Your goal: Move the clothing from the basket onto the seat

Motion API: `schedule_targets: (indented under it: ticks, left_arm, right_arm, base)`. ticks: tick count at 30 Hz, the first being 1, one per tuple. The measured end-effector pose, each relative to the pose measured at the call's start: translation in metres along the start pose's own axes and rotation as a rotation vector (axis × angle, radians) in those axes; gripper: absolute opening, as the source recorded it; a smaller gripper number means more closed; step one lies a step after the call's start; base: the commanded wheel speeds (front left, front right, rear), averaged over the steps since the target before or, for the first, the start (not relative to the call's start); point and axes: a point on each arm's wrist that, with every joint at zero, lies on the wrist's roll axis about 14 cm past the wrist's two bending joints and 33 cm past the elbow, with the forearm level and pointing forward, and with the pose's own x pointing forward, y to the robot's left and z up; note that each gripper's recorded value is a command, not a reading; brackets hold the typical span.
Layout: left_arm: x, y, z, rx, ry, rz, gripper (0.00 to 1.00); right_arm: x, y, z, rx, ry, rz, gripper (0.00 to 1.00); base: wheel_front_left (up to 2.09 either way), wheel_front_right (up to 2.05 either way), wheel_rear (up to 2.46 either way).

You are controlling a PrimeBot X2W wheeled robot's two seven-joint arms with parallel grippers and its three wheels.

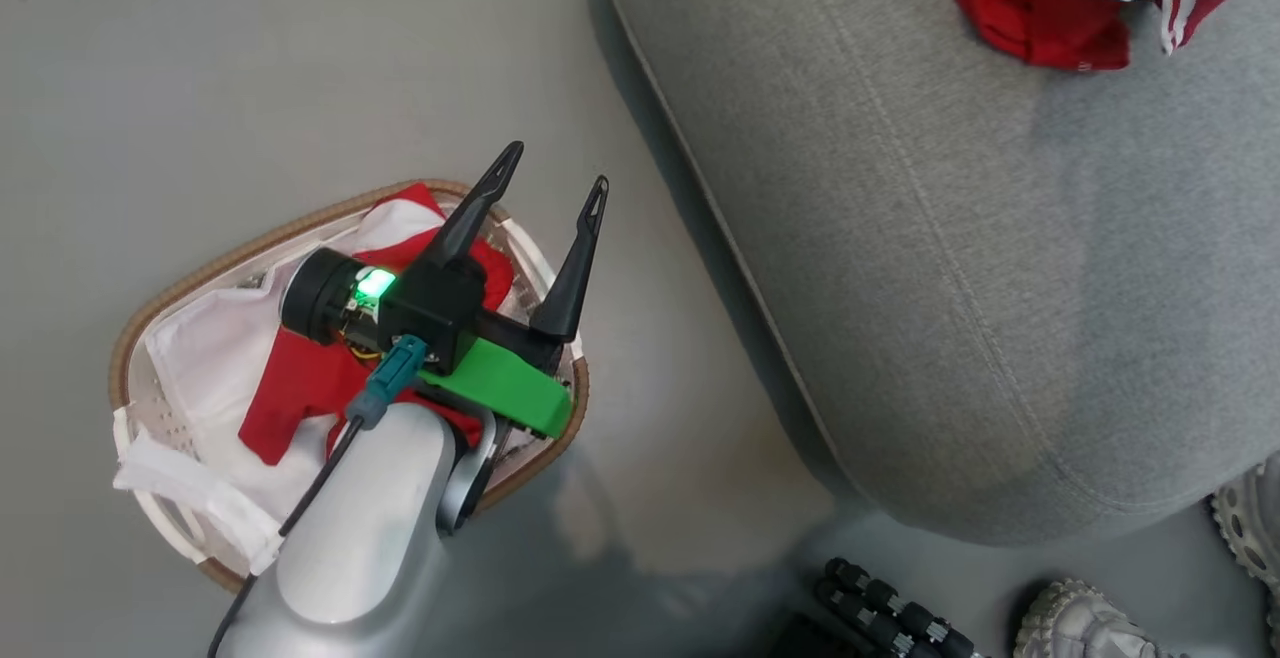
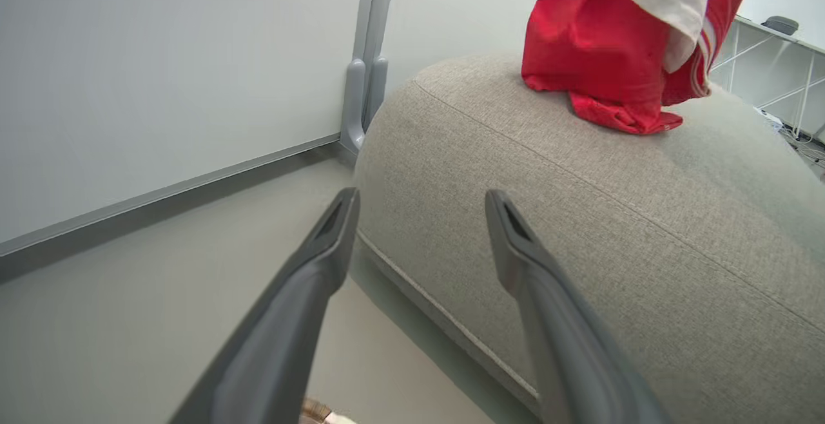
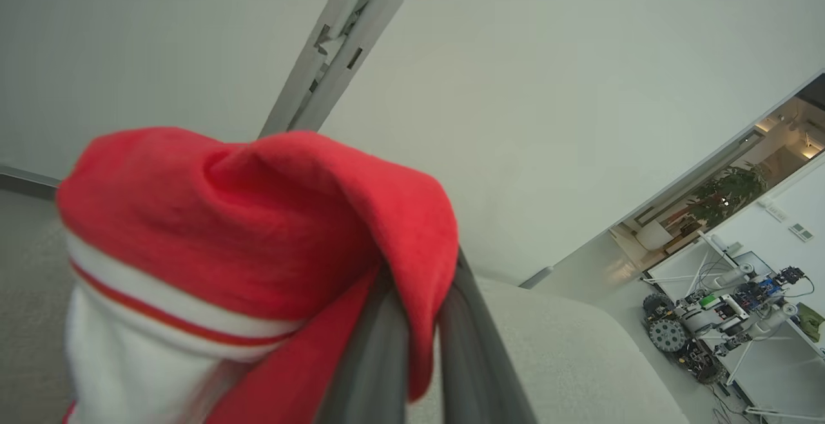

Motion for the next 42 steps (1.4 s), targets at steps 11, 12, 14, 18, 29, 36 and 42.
schedule_targets:
  ticks: [11, 12, 14, 18, 29, 36, 42]
  left_arm:
    - [-0.02, 0.036, -0.019, -0.009, 0.053, 0.103, 1.0]
    - [-0.021, 0.036, -0.018, -0.008, 0.054, 0.107, 1.0]
    - [-0.024, 0.034, -0.014, -0.009, 0.052, 0.116, 1.0]
    - [-0.029, 0.029, -0.003, -0.01, 0.039, 0.138, 1.0]
    - [-0.07, 0.032, 0.032, 0.026, -0.005, 0.275, 1.0]
    - [-0.113, 0.056, 0.055, 0.081, -0.04, 0.425, 1.0]
    - [-0.159, 0.081, 0.074, 0.123, -0.072, 0.593, 1.0]
  right_arm:
    - [-0.081, 0.04, -0.136, 0.155, 0.383, -0.063, 1.0]
    - [-0.091, 0.042, -0.141, 0.159, 0.404, -0.062, 1.0]
    - [-0.109, 0.044, -0.147, 0.171, 0.434, -0.067, 1.0]
    - [-0.139, 0.029, -0.143, 0.184, 0.437, -0.12, 1.0]
    - [-0.156, 0.058, -0.082, 0.297, 0.256, -0.063, 1.0]
    - [-0.13, 0.113, -0.017, 0.41, 0.075, 0.08, 1.0]
    - [-0.117, 0.15, 0.029, 0.517, -0.032, 0.16, 1.0]
  base:
    - [0.0, 0.0, 0.0]
    - [0.0, 0.0, 0.0]
    - [0.0, 0.0, 0.0]
    - [0.0, 0.0, 0.0]
    - [0.0, 0.0, 0.0]
    - [0.0, 0.0, 0.0]
    - [0.0, 0.0, 0.0]
